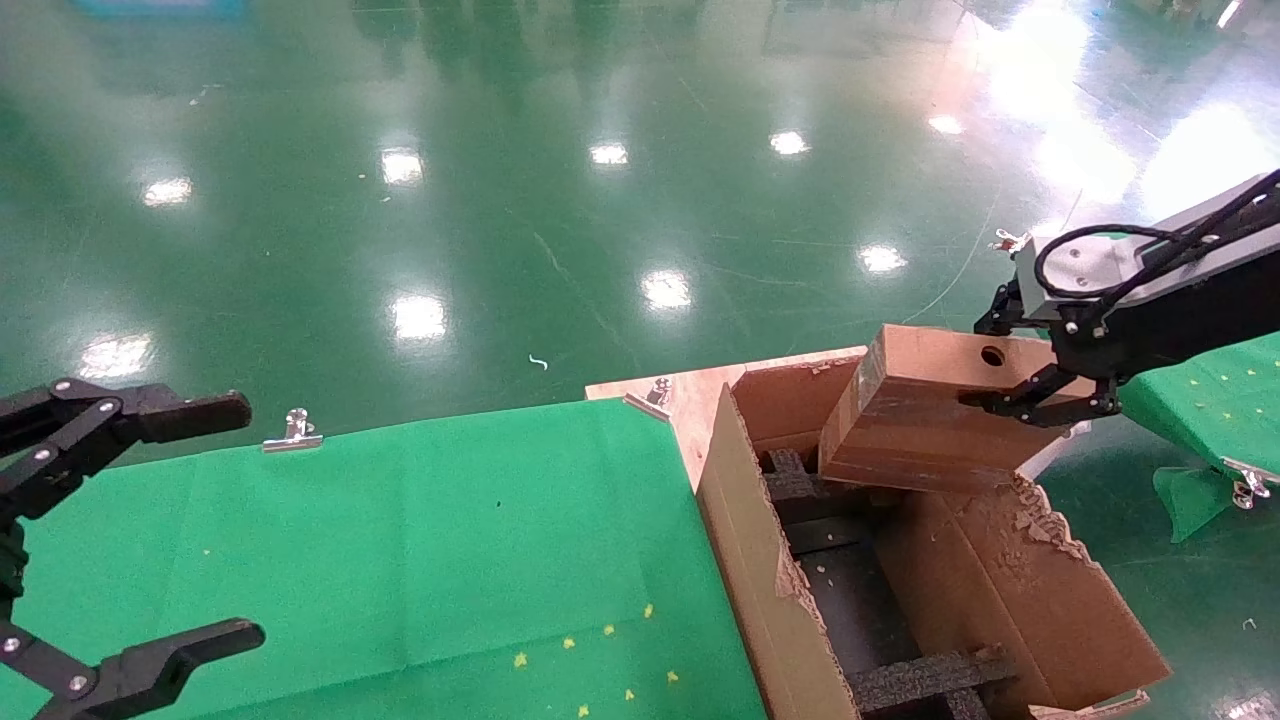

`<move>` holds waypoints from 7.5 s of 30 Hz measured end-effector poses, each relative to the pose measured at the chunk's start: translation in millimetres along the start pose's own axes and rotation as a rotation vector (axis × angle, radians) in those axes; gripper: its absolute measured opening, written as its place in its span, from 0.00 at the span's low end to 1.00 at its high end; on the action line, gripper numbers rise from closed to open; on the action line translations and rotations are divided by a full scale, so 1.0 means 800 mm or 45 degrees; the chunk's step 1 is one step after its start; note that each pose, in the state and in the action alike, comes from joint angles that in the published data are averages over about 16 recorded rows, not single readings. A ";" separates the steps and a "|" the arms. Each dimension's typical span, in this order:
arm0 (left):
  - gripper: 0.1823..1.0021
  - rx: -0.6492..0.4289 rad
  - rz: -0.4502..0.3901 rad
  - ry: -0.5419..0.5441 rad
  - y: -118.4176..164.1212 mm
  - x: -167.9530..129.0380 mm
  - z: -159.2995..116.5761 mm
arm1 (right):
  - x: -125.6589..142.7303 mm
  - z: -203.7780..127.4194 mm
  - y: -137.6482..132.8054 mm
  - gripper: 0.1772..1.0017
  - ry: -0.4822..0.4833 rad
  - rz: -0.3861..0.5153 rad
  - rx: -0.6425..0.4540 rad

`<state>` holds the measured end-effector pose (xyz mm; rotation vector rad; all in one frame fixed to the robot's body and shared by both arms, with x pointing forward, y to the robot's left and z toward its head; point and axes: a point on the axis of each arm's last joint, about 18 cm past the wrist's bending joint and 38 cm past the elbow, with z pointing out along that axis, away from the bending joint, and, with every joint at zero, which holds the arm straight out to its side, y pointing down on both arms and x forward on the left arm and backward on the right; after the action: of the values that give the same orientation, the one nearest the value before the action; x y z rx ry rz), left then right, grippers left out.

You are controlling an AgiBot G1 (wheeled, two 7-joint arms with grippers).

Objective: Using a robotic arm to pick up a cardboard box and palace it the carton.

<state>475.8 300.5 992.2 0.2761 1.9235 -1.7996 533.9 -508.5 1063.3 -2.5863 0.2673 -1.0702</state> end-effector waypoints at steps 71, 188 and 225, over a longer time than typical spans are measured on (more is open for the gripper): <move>1.00 0.001 0.000 -0.001 0.000 0.000 0.000 | -0.034 0.134 0.047 0.23 0.396 1.511 -0.386; 1.00 0.001 -0.001 -0.001 0.000 -0.001 0.000 | 0.036 0.106 -0.149 0.99 0.014 1.489 0.299; 1.00 0.001 -0.001 -0.002 0.000 -0.001 -0.001 | -0.067 0.114 -0.221 1.00 -0.520 0.969 0.777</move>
<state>476.3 301.0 992.3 0.2738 1.9220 -1.8007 569.5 -307.5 1032.9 -1.8263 0.6340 -0.2711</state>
